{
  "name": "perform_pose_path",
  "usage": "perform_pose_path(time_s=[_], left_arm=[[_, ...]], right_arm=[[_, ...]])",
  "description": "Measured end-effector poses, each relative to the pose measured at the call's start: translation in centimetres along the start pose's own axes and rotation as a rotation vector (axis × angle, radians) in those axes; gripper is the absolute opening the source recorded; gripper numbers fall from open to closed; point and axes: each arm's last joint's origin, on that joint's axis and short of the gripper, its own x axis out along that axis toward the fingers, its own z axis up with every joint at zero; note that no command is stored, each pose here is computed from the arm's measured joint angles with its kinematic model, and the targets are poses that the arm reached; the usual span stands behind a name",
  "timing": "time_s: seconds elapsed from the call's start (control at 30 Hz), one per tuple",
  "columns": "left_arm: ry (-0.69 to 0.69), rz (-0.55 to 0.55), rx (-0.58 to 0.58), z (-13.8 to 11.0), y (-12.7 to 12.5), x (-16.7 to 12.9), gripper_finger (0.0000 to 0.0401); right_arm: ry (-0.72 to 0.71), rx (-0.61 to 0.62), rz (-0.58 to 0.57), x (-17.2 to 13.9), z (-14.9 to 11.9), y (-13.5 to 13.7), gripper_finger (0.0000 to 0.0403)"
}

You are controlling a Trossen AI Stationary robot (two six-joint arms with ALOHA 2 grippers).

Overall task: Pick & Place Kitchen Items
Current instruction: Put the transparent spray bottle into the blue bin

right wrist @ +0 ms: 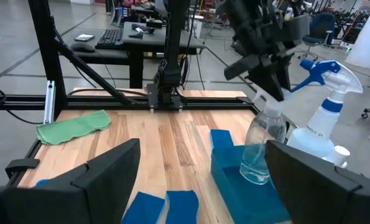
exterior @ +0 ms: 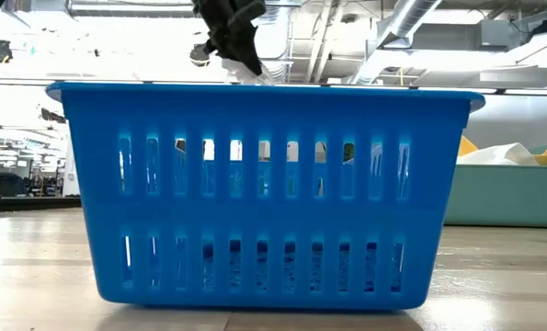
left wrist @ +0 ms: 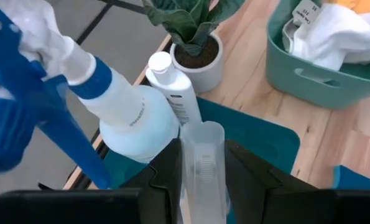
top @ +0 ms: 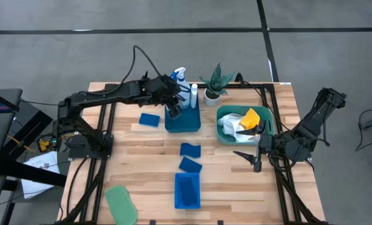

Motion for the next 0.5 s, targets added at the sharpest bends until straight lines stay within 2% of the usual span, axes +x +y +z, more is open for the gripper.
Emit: perform_pose_path(time_s=[0.5], left_arm=[[0.007,0.022,0.002,0.0,1.2,0.4,0.0092]], right_arm=[[0.002,-0.003,0.000,0.0,0.0,0.0,0.0336]])
